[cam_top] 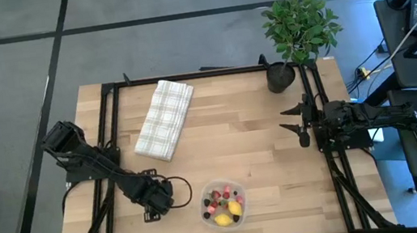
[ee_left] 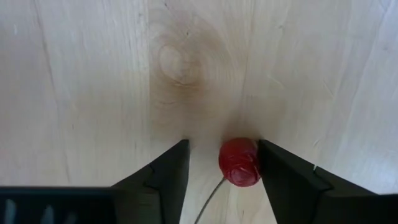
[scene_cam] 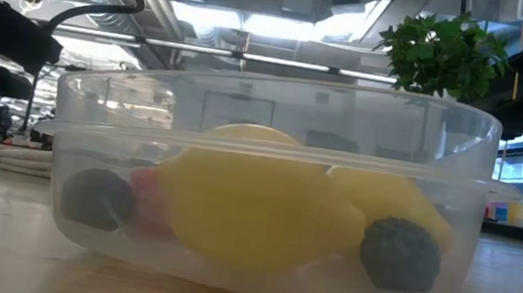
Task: Pick and placing Produce into tupperware
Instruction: Put the red cherry into the transparent bin
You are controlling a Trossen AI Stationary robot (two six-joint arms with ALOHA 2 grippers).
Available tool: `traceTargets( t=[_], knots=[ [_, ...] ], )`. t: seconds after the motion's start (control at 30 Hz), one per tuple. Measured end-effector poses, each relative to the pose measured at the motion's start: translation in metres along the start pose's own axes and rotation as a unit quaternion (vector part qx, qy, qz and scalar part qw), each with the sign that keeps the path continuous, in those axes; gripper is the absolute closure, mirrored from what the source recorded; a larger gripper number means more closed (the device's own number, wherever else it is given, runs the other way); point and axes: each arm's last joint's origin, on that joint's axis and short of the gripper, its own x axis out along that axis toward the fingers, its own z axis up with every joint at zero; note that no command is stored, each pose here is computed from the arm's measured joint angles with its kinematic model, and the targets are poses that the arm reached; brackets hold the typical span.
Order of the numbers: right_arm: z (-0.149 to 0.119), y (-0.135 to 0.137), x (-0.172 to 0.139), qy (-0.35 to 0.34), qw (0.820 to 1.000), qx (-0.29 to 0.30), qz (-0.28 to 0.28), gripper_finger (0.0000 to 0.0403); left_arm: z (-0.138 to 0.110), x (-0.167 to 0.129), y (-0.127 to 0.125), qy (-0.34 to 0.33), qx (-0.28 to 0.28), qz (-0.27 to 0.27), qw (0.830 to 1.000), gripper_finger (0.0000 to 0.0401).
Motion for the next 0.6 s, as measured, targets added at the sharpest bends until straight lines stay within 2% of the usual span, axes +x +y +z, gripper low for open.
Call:
traceTargets(
  t=[0.33, 0.6],
  knots=[
    [0.0, 0.0, 0.0, 0.0, 1.0, 0.0, 0.0, 0.0184, 0.0002, 0.0002, -0.0003, 0.0, 0.0, -0.002, 1.0, 0.0262],
    [-0.0001, 0.0, 0.0, 0.0, 1.0, 0.0, 0.0, 0.0184, 0.0023, 0.0003, 0.0017, 0.003, -0.006, -0.007, 1.0, 0.0312]
  ],
)
